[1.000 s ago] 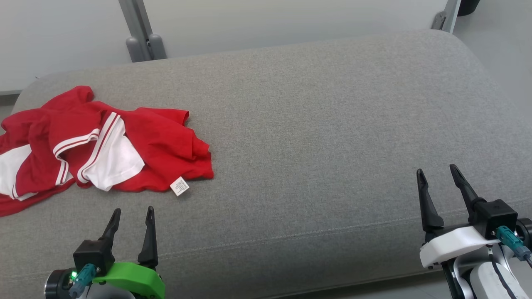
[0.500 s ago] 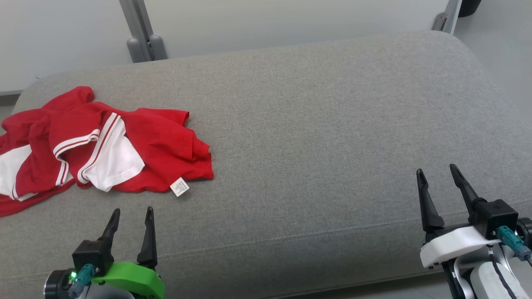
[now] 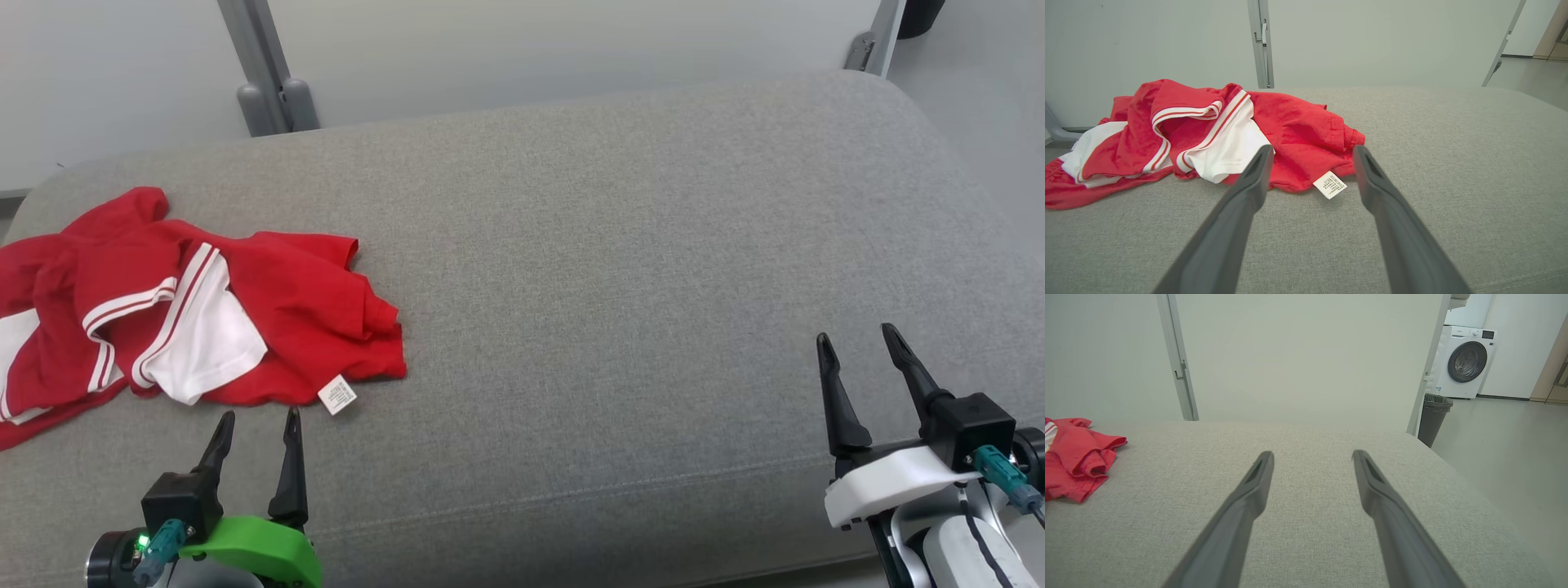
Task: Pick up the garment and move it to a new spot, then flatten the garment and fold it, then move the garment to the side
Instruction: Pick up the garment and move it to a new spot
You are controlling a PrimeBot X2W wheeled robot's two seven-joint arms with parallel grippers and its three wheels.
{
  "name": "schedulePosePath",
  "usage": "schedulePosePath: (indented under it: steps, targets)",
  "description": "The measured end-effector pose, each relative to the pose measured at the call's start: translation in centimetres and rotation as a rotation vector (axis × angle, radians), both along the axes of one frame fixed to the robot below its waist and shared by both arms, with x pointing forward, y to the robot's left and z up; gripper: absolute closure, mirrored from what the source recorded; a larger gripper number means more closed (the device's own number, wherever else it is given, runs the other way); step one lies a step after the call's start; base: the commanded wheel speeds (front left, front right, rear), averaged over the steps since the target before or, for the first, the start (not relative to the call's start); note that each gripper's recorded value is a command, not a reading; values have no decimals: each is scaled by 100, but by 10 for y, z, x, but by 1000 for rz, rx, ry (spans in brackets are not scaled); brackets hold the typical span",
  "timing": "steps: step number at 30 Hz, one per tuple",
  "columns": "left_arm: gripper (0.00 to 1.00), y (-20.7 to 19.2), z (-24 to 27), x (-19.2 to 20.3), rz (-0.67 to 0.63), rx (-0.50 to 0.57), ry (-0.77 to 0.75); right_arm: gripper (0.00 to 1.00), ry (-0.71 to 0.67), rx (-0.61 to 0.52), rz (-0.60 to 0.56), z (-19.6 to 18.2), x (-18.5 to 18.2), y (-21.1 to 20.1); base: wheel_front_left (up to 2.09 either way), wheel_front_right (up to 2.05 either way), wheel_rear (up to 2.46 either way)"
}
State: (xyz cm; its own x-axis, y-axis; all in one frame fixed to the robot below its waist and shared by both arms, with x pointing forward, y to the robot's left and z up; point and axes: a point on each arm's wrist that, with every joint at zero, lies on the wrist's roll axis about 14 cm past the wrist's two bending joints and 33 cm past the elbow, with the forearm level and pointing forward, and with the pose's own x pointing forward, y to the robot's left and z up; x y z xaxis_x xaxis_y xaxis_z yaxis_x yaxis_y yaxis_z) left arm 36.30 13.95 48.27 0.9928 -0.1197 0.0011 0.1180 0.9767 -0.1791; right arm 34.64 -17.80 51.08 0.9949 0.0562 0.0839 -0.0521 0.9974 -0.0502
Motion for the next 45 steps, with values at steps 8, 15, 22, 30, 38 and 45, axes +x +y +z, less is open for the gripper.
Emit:
schedulePosePath:
  steps: [8,15,22,30,38,45]
  targets:
    - [0,0,0,0,2,-3,-1,0,3,4,0,-1,0,-1,102,-85,-17]
    - [0,1,0,0,2,-5,0,0,4,7,2,-1,0,1,62,-62,0]
    - [0,3,0,0,8,-6,-1,0,2,3,0,-1,0,0,33,-33,0]
    - [0,5,1,0,13,-6,-2,0,2,9,3,-1,0,2,5,-5,0]
    - [0,5,1,1,13,-5,-3,0,4,15,-4,-2,-1,1,0,0,0]
    - [0,5,1,1,14,-4,-4,0,13,19,1,-4,-3,2,0,0,0]
